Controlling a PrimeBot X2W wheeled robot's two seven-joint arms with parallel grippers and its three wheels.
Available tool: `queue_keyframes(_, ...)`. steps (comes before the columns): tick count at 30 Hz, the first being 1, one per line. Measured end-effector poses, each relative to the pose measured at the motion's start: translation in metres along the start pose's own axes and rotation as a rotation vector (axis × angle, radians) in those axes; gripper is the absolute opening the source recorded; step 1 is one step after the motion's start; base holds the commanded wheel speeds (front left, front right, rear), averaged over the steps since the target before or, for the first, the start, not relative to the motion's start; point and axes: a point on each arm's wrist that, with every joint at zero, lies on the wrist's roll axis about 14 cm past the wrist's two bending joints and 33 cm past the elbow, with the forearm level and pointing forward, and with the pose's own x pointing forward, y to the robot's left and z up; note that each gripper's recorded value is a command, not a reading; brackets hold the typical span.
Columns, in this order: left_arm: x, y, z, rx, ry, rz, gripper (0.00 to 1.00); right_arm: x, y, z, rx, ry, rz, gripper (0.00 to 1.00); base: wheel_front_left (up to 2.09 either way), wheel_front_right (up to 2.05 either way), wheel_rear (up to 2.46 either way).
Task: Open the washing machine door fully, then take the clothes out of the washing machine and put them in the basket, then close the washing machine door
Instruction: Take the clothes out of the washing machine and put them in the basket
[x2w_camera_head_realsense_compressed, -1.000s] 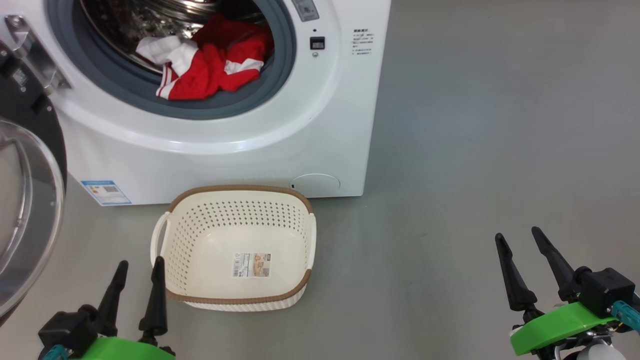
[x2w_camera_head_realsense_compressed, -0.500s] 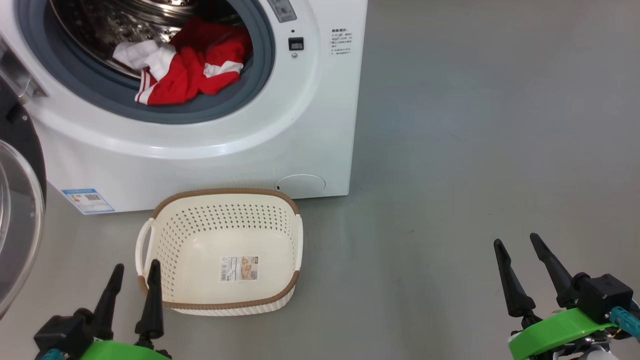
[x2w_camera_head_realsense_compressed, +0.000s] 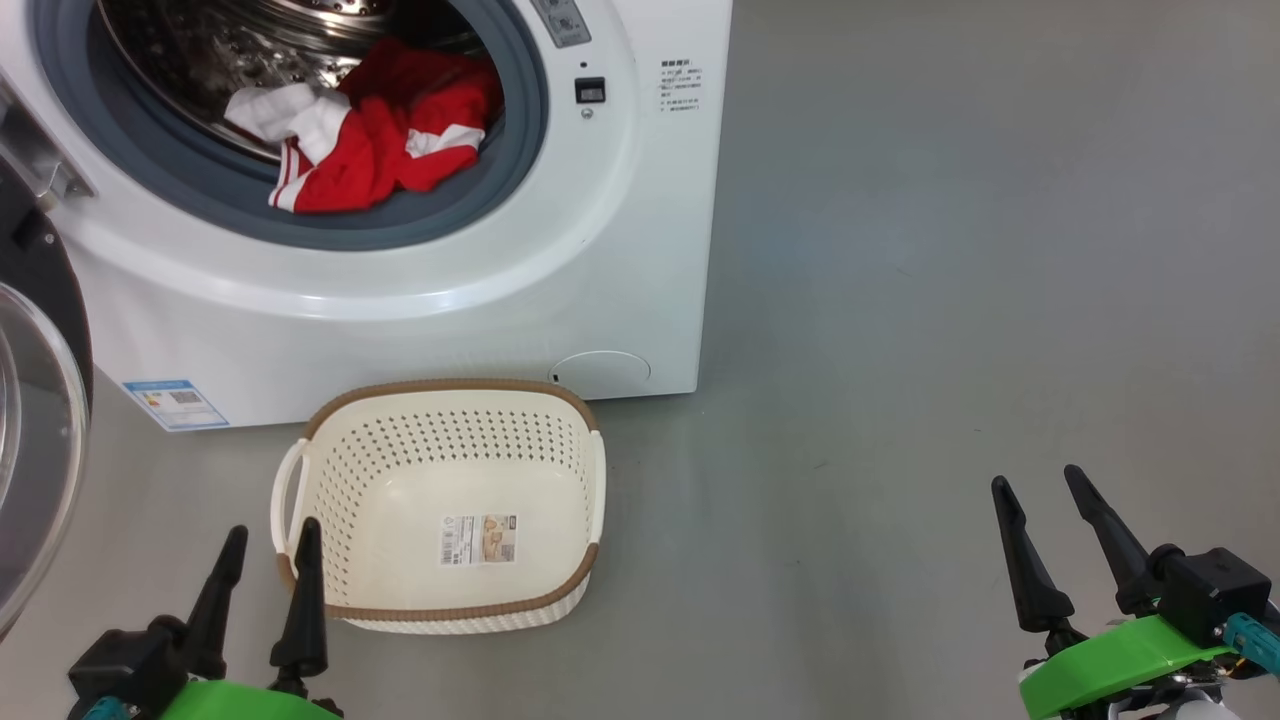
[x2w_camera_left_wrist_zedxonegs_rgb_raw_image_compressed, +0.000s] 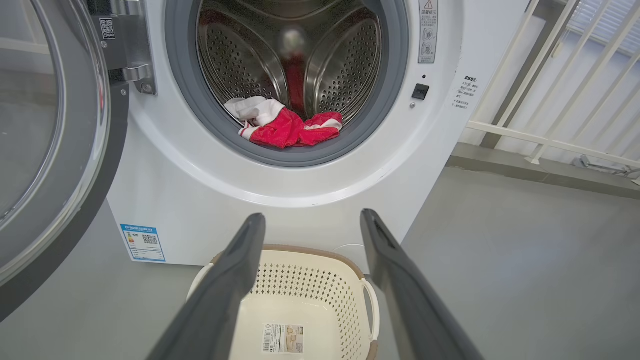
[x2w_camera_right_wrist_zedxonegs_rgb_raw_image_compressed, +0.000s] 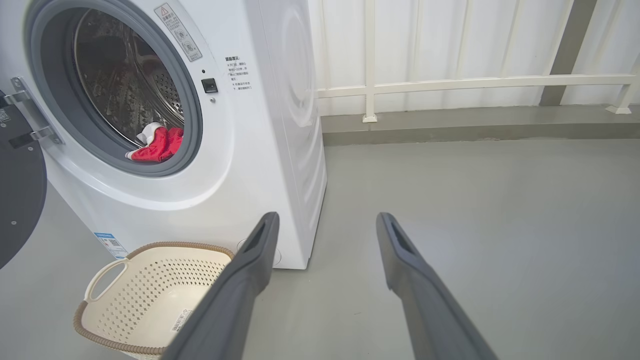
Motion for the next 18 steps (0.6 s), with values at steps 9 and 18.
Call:
queue_keyframes(9, -0.0003, -0.0003, 0.0064, 0.015, -0.018, -0.002, 1.00, 0.0001, 0.0011, 0.0020, 0.000, -0.006, 0.003, 1.00, 0.00, 0.00, 0.00)
queue_keyframes(18, 0.0000, 0.0010, 0.0048, 0.015, -0.015, 0.002, 1.00, 0.0015, 0.0021, -0.0008, 0.001, 0.002, 0.006, 1.00, 0.00, 0.00, 0.00)
